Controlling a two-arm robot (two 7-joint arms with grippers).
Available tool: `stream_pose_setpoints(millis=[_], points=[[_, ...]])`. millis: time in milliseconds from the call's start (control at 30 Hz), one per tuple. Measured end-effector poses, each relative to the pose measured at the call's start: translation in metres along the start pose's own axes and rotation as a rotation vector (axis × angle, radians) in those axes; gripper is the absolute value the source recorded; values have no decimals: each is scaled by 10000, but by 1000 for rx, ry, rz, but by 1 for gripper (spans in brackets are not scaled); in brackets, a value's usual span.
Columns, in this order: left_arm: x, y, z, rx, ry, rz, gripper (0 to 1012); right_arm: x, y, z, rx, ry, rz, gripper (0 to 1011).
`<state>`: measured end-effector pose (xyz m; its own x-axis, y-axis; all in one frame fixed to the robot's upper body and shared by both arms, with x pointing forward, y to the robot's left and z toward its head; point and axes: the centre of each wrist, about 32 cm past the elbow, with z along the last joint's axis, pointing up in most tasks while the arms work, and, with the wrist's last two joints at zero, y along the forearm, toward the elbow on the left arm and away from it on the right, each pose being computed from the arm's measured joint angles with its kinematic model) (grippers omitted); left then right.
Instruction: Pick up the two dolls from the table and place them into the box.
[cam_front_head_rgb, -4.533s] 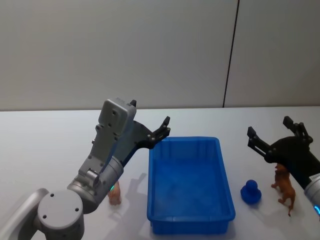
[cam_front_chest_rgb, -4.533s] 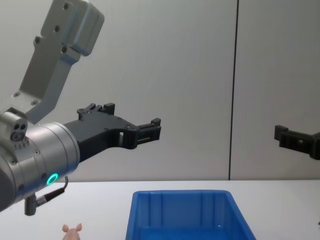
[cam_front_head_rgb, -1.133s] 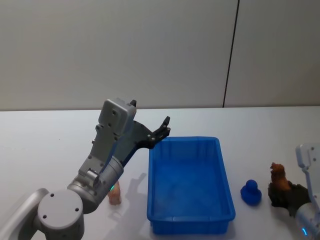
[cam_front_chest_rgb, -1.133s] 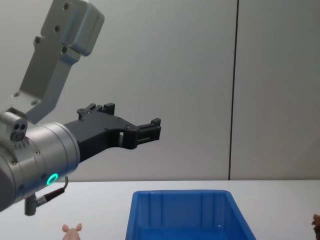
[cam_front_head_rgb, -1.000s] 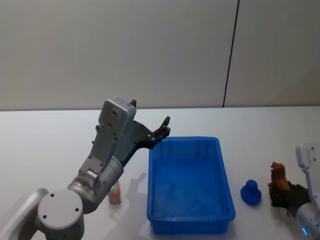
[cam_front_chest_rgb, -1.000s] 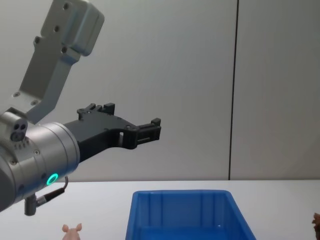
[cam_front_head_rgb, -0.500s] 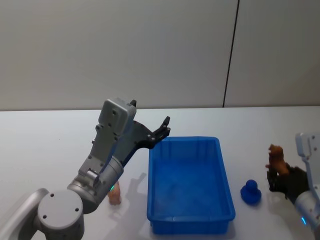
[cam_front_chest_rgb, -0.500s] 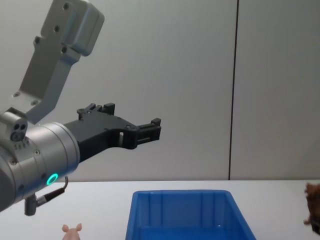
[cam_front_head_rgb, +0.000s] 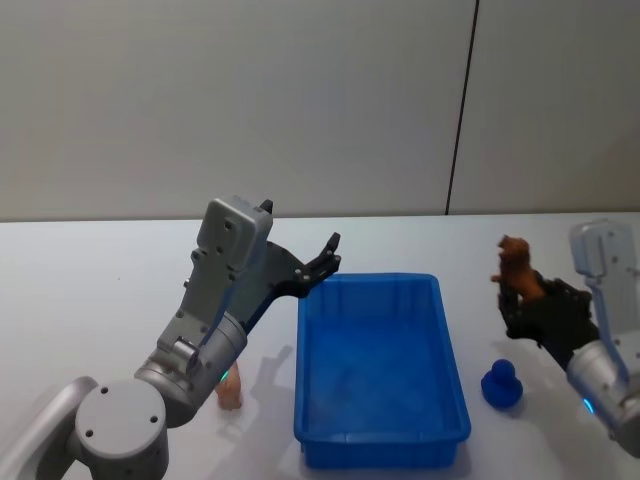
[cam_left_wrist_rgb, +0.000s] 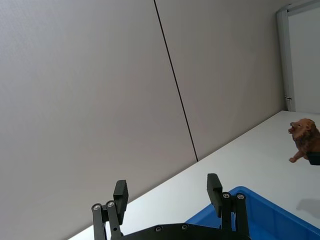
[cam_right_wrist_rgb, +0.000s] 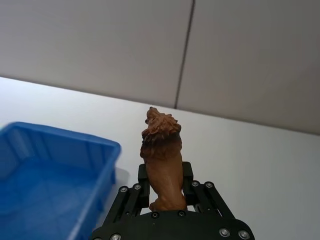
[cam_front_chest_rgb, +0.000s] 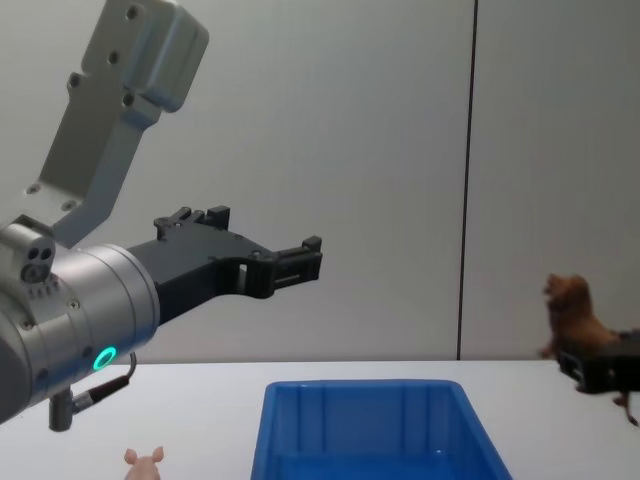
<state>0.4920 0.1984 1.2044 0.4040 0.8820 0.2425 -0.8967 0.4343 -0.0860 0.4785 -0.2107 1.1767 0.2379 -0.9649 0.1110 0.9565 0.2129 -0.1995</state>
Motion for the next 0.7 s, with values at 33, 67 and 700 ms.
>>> stream_pose_setpoints(millis=[33, 67, 700], points=[[0, 0, 0, 0, 0, 0, 1001, -4, 4, 14, 6, -1, 9, 356], [0, 0, 0, 0, 0, 0, 1001, -10, 9, 32, 13, -2, 18, 356], [0, 0, 0, 0, 0, 0, 1001, -157, 201, 327, 42, -7, 309, 355]])
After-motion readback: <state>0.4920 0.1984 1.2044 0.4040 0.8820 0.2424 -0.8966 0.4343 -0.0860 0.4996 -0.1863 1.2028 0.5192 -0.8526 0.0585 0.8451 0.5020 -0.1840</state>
